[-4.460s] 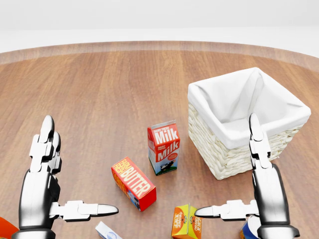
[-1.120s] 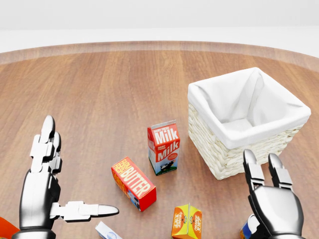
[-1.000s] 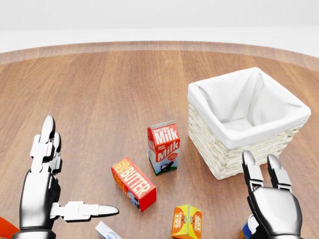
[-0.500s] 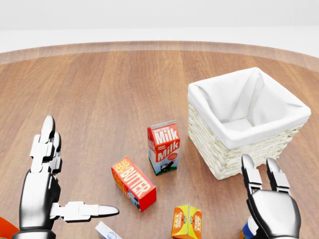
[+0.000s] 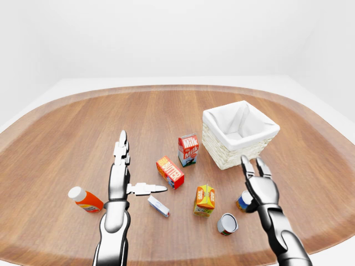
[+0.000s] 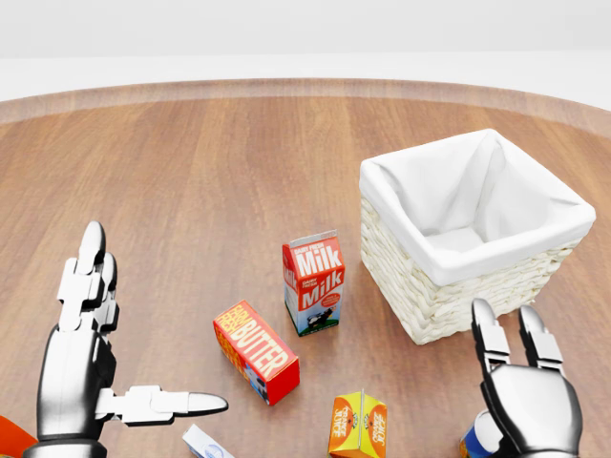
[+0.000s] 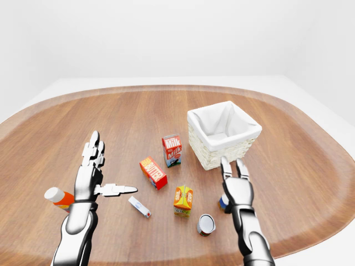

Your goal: Pick up the alphabet soup and the tomato sauce, and put them in the basket.

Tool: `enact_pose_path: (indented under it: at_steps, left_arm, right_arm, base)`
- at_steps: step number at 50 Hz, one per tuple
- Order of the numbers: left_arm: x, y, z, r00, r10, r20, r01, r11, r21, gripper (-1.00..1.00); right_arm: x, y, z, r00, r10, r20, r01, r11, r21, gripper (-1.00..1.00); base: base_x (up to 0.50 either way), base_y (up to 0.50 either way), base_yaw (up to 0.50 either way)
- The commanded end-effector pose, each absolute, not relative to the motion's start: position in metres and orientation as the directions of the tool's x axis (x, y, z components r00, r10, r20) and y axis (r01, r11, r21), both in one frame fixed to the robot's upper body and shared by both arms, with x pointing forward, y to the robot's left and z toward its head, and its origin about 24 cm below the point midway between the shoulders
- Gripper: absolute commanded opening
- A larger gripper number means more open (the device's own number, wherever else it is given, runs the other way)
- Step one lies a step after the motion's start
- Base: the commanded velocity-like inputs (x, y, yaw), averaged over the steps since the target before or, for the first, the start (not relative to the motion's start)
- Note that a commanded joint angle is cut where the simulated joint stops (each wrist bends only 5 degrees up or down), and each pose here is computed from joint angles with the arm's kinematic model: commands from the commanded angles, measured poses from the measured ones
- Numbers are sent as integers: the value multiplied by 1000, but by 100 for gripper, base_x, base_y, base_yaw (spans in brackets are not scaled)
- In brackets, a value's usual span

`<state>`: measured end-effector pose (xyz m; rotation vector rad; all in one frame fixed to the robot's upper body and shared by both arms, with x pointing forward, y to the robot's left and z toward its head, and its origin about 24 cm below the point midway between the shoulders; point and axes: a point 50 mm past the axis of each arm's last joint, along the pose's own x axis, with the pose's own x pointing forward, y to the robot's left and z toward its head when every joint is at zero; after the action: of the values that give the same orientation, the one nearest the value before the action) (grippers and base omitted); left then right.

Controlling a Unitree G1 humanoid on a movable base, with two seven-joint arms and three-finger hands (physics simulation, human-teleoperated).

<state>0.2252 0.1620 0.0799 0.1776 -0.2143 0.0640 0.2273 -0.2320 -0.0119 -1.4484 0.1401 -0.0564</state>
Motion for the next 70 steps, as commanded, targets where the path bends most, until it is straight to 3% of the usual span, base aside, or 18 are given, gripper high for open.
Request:
enact_pose_path:
  at_steps: [1, 70]
  left_arm:
    - [225, 161, 80, 975, 38, 218, -76, 983, 170, 100]
    - [225, 161, 78, 977, 38, 210, -75, 982, 171, 100]
  right_arm:
    - [230, -238, -18, 988, -139, -68, -52, 113, -992, 100]
    - [224, -228, -46, 987, -103, -127, -119, 86, -989, 100]
  base:
    - [0, 0, 0]
    - [0, 0, 0]
